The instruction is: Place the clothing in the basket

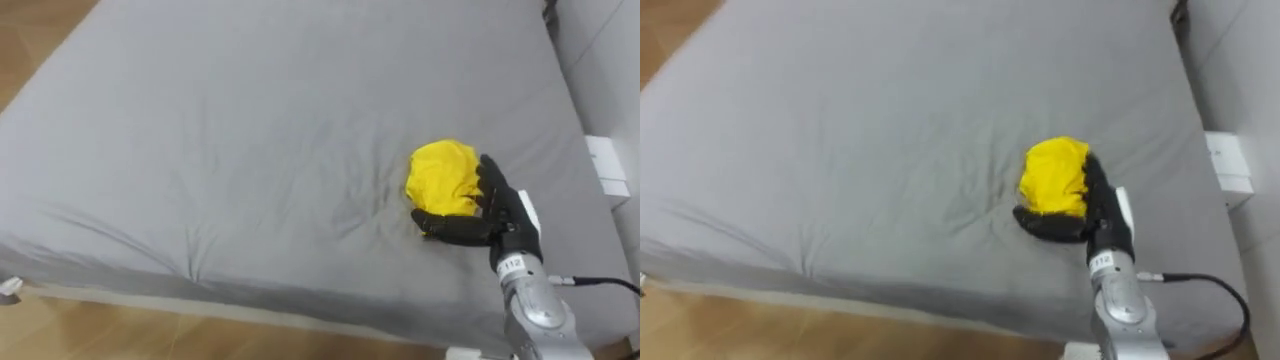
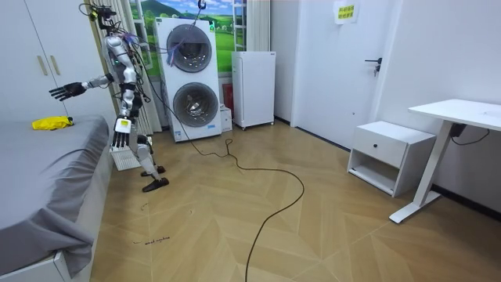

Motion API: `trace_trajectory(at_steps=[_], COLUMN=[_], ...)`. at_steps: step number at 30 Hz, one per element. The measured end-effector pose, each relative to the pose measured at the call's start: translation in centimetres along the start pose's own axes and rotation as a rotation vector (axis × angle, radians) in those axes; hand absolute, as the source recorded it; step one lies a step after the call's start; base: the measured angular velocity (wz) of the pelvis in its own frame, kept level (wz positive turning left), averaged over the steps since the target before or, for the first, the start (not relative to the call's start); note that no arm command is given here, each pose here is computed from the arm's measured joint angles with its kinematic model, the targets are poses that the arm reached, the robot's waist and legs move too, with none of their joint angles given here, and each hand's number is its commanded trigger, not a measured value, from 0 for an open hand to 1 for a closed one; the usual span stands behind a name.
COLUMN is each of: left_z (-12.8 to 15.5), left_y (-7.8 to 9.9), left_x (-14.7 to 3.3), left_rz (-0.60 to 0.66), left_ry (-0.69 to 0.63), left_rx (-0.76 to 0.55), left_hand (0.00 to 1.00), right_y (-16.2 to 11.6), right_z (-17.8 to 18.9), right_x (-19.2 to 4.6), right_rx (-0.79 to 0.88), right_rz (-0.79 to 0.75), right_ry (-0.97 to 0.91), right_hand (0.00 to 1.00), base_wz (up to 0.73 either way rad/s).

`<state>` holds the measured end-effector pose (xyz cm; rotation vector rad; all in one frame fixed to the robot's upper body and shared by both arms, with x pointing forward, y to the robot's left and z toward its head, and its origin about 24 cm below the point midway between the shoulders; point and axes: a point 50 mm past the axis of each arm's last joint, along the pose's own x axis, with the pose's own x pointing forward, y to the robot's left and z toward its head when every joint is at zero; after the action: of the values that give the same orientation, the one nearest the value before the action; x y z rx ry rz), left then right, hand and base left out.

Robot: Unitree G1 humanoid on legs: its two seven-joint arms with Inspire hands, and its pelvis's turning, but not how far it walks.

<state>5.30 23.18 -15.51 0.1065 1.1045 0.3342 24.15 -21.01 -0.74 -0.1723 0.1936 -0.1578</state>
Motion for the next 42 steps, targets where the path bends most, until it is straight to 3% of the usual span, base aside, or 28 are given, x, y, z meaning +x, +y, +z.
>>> trace_trajectory(at_steps=[12, 18, 22, 29, 34, 42], left_z=[-0.6, 1.2, 0.7, 0.2, 1.3, 2.8], left_y=[0.0, -0.4, 0.1, 1.3, 1.0, 1.0], left_x=[0.0, 0.7, 0.7, 0.7, 1.1, 1.4], left_rz=[-0.014, -0.024, -0.01, 0.017, 0.009, -0.006], left_ry=[0.045, 0.032, 0.055, 0.099, 0.07, 0.026], left_rx=[-0.006, -0.001, 0.005, 0.056, 0.075, 0.131], left_hand=[0.0, 0.0, 0.0, 0.0, 0.0, 0.0], right_y=[-0.3, -0.2, -0.2, -2.9, -3.4, -7.5], right_z=[-0.8, -2.9, -4.0, -4.3, -2.8, -1.0], right_x=[-0.7, 1.1, 1.9, 4.1, 5.7, 6.7], right_rx=[-0.047, -0.093, -0.055, -0.114, -0.107, -0.158], right_rz=[-0.073, -0.125, -0.158, -0.271, -0.323, -0.486], right_ry=[0.024, 0.157, 0.255, 0.357, 0.336, 0.324], right_hand=[0.0, 0.0, 0.0, 0.0, 0.0, 0.0], base_wz=[-0.02, 0.14, 0.23, 0.34, 0.14, 0.11])
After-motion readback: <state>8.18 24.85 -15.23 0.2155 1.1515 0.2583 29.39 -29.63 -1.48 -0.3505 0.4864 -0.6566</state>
